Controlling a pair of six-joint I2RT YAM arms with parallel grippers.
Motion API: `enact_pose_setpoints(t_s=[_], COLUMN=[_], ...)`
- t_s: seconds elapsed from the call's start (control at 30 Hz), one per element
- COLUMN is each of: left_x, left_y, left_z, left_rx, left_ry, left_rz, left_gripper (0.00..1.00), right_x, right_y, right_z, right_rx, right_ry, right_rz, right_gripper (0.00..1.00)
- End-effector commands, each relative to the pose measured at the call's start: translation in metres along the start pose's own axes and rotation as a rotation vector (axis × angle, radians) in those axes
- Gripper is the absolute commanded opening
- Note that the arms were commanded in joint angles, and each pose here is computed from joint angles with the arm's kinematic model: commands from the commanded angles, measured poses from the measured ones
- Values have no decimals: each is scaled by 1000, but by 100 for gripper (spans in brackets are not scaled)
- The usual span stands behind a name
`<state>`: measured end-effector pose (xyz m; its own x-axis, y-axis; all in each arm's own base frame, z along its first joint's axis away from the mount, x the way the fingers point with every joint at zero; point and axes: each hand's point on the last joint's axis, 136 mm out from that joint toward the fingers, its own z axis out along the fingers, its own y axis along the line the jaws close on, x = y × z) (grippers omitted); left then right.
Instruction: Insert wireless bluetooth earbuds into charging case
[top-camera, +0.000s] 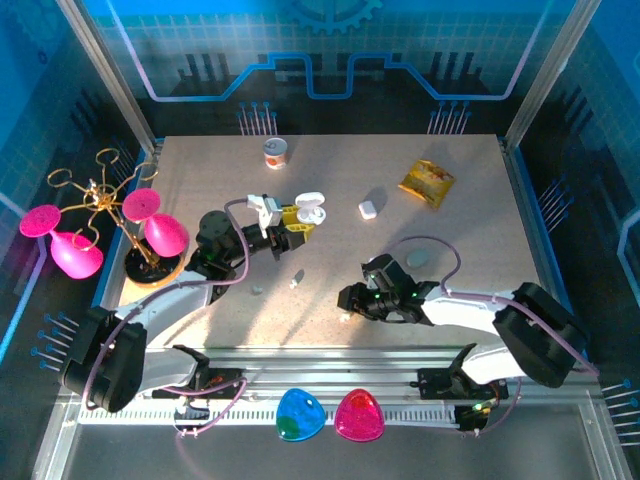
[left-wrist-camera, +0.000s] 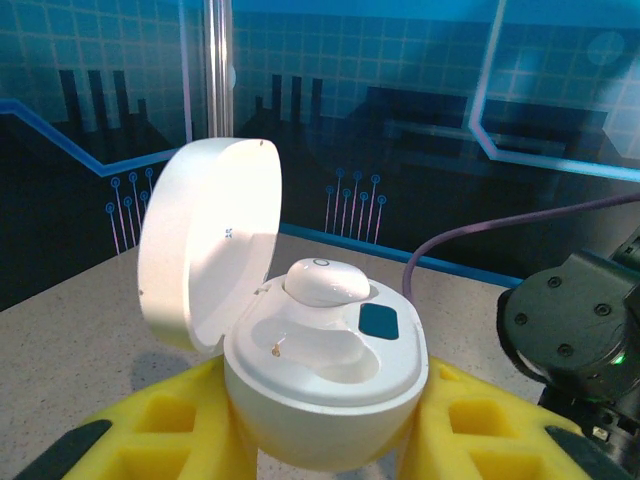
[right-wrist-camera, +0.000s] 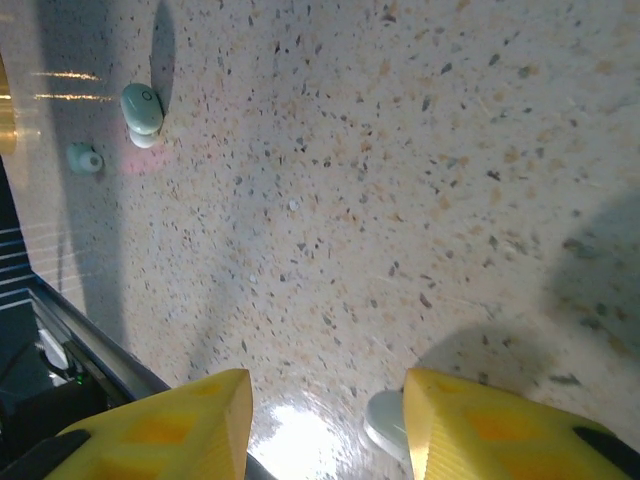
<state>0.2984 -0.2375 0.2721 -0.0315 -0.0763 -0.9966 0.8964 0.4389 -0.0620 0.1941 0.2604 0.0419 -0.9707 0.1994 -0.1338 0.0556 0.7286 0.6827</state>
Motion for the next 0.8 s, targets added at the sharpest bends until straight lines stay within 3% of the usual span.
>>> enact_pose_setpoints(t_s=[0.0, 0.77], left_x=[-3, -5], left_y=[1, 0], left_z=[-4, -4], left_rx=[-12, -10], left_ry=[-15, -18], left_rz=[29, 20], left_gripper=[24, 24], right_x=[-2, 14], right_y=[-3, 3], right_z=[-11, 9], right_rx=[49, 84], right_ry=[-28, 144], right_rz=[-65, -225], right_gripper=[41, 43])
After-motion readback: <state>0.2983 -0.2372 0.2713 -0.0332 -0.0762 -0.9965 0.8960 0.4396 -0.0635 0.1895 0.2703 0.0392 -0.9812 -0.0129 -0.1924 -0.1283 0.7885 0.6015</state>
